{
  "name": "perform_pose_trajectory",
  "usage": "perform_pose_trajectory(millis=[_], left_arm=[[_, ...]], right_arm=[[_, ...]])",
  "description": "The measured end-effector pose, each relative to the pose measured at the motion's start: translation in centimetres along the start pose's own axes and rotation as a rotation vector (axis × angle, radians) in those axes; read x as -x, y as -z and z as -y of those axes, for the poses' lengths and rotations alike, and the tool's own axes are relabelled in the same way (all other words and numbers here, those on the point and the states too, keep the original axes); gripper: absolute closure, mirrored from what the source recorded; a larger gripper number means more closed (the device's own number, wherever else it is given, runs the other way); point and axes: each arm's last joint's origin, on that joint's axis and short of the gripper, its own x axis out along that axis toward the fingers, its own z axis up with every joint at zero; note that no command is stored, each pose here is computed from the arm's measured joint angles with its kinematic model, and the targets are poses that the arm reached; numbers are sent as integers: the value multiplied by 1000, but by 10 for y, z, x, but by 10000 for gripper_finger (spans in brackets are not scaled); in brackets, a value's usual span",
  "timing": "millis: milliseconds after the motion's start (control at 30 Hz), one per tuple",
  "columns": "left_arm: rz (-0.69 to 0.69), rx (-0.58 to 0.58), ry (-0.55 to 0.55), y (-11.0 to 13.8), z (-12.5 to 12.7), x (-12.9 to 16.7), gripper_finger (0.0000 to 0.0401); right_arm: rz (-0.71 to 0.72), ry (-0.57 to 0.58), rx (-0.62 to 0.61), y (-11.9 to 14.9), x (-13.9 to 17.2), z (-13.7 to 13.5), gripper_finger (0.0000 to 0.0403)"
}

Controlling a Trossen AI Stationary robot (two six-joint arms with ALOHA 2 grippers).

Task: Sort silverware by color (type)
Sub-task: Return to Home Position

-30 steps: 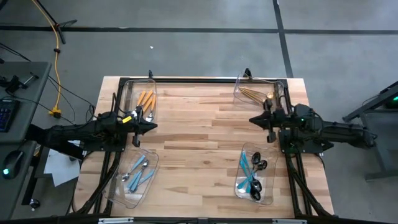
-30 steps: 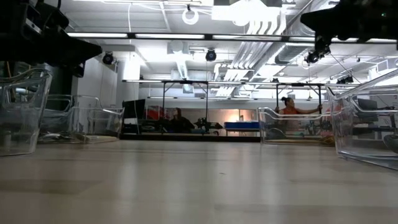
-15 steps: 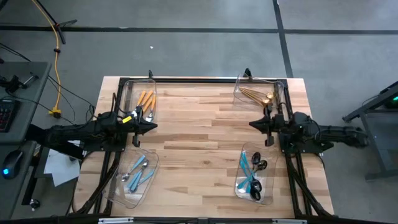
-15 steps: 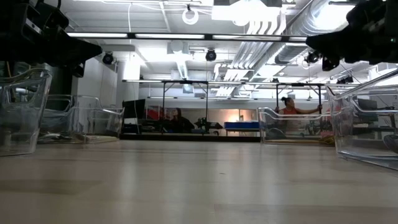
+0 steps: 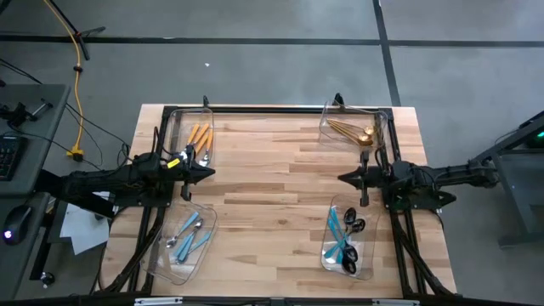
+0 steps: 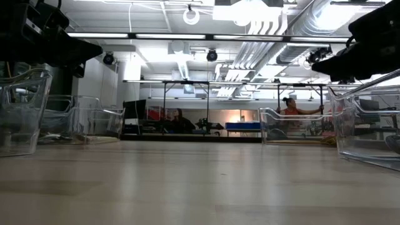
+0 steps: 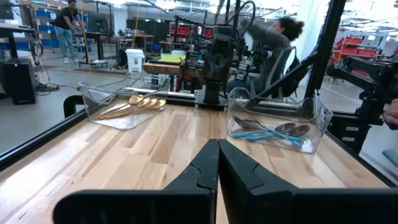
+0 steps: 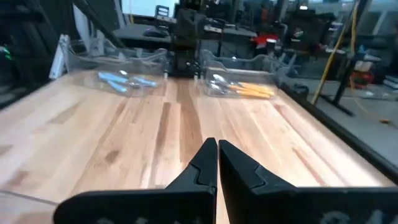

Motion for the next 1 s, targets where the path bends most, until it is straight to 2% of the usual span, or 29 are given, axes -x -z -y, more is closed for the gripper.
perform_pose_trajectory(millis=[67,200,400,667,833,1000], left_arm=[[0,0,0,0,0,0,401],[0,0,0,0,0,0,401],[0,0,0,0,0,0,401],[0,0,0,0,0,0,401],[0,0,0,0,0,0,401],[0,0,0,0,0,0,401]], right_arm=[[-27,18,20,2,0,-1,403],[-14,-41,108,2,1,-4,403],[-10,-138,113,3,2,-6,403],[-5,-206,2,2,2,-8,403],[-1,-207,18,2,2,-8,403],[-29,-203,-162,3,2,-8,403]])
